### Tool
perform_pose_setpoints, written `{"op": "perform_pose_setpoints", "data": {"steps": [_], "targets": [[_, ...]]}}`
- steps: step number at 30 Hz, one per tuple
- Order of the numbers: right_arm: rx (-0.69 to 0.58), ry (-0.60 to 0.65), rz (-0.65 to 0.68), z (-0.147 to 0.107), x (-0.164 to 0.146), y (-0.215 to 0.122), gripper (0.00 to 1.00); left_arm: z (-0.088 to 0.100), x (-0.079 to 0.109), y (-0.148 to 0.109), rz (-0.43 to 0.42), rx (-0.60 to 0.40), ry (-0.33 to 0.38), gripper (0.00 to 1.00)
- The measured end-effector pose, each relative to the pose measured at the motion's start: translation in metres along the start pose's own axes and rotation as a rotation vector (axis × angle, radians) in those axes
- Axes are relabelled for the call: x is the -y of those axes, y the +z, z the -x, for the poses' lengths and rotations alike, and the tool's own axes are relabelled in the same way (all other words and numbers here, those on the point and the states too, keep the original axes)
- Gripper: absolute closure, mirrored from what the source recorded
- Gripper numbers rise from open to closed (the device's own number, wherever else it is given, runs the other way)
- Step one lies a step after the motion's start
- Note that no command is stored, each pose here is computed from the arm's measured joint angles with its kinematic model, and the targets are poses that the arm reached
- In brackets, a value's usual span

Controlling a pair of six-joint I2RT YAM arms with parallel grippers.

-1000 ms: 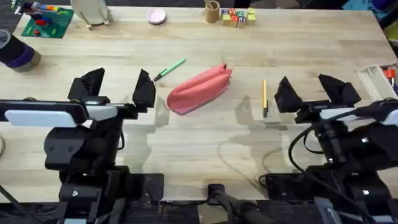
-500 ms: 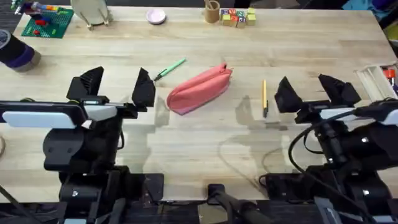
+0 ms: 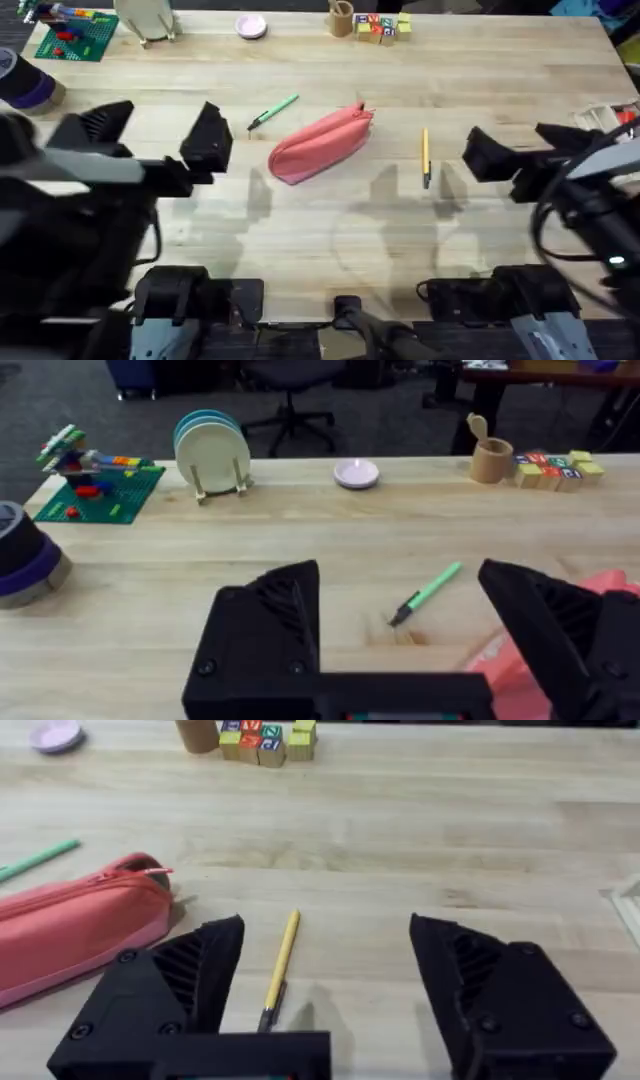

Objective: Unzip the bag, pick up the pens from the table one at a time and place them inside, then zip the bag closed.

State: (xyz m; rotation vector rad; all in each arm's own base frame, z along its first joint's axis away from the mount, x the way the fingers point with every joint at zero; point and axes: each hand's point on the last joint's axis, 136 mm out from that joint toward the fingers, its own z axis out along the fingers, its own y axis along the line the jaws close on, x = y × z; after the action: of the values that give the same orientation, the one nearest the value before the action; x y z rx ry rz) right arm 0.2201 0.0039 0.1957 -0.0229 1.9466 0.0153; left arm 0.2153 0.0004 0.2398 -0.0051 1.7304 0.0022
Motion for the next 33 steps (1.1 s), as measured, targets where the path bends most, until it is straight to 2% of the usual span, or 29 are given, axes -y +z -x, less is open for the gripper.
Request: {"op": "perform_pose_setpoints", "data": {"steps": [6, 9, 10, 14, 19, 28, 33], "targets": [[-0.141, 0.003, 0.004, 0.027, 0.0, -0.012, 0.005, 0.027, 0.005, -0.007, -0.029, -0.127, 0.0, 0.007], [-0.199, 0.004, 0.01, 0.039, -0.001, -0.012, 0.005, 0.035, 0.009, -0.004, -0.051, -0.185, -0.002, 0.008], [-0.279, 0.007, 0.024, 0.047, -0.004, -0.009, 0.005, 0.038, 0.014, 0.001, -0.08, -0.248, 0.002, 0.008], [-0.36, 0.01, 0.035, 0.057, -0.005, -0.004, 0.005, 0.047, 0.019, 0.01, -0.108, -0.288, 0.004, 0.009], [-0.393, 0.011, 0.041, 0.07, -0.006, 0.003, 0.005, 0.058, 0.022, 0.014, -0.125, -0.29, 0.007, 0.008], [-0.399, 0.011, 0.041, 0.071, -0.006, 0.004, 0.005, 0.059, 0.029, 0.011, -0.171, -0.291, 0.001, 0.008], [-0.387, 0.007, 0.042, 0.074, -0.006, 0.005, 0.005, 0.043, 0.041, 0.003, -0.247, -0.357, 0.021, 0.007]]}}
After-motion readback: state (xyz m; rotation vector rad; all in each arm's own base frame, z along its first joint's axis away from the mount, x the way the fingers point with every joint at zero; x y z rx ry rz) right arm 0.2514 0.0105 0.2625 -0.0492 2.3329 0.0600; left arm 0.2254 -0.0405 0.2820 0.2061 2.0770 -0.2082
